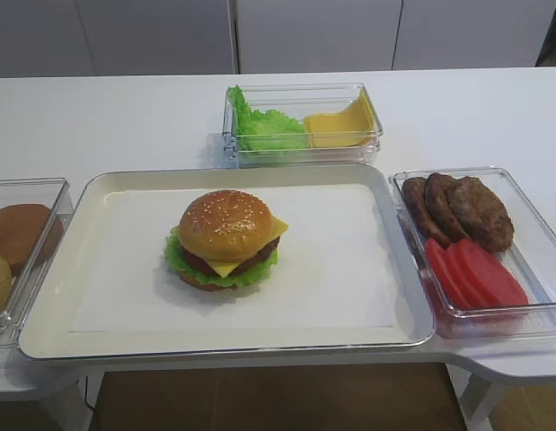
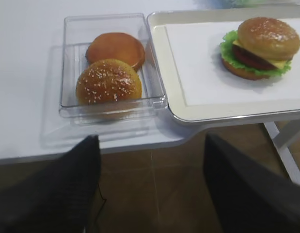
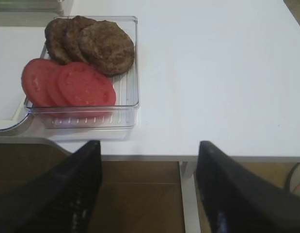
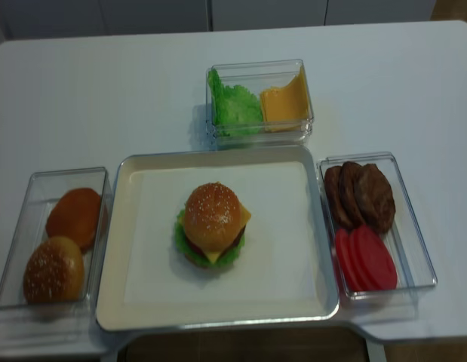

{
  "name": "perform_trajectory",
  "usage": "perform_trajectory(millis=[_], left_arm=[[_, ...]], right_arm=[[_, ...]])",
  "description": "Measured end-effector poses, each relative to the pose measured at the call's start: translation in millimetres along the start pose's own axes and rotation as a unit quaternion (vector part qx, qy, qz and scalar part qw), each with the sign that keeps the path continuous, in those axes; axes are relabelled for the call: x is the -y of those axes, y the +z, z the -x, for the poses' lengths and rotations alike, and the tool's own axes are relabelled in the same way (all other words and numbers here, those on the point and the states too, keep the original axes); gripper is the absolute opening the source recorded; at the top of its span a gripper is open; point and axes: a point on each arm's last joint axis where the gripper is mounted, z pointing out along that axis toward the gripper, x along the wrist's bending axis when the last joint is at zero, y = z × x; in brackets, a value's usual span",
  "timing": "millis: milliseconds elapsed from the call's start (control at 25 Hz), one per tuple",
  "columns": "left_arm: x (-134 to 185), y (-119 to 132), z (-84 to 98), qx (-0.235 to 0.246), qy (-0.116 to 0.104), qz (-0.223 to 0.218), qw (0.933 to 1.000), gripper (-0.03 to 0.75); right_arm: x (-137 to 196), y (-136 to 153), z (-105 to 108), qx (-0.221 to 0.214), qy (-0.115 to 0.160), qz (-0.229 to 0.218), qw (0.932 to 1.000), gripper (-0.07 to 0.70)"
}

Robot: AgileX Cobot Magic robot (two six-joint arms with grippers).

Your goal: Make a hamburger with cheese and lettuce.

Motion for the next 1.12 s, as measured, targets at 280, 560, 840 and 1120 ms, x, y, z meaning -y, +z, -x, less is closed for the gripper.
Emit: perform_trajectory(millis=[280, 560, 840, 1120], left_arm=[[13, 20, -3.6, -0.014, -0.009, -0.042, 0.999, 0.493], [15, 24, -5.1, -0.02, -0.009, -0.049, 0.9985, 0.493], [14, 30, -7.3, -0.03, -0.004, -0.033, 0.999, 0.493], [15, 34, -7.4, -0.029, -0.004, -0.027, 0.9992, 0.493]], right_arm=[[0, 0, 0, 0.0, 0.0, 0.0, 1.0, 0.465], [0, 0, 0, 0.0, 0.0, 0.0, 1.0, 0.465], [0, 0, 0, 0.0, 0.0, 0.0, 1.0, 0.465], [0, 0, 0, 0.0, 0.0, 0.0, 1.0, 0.465]])
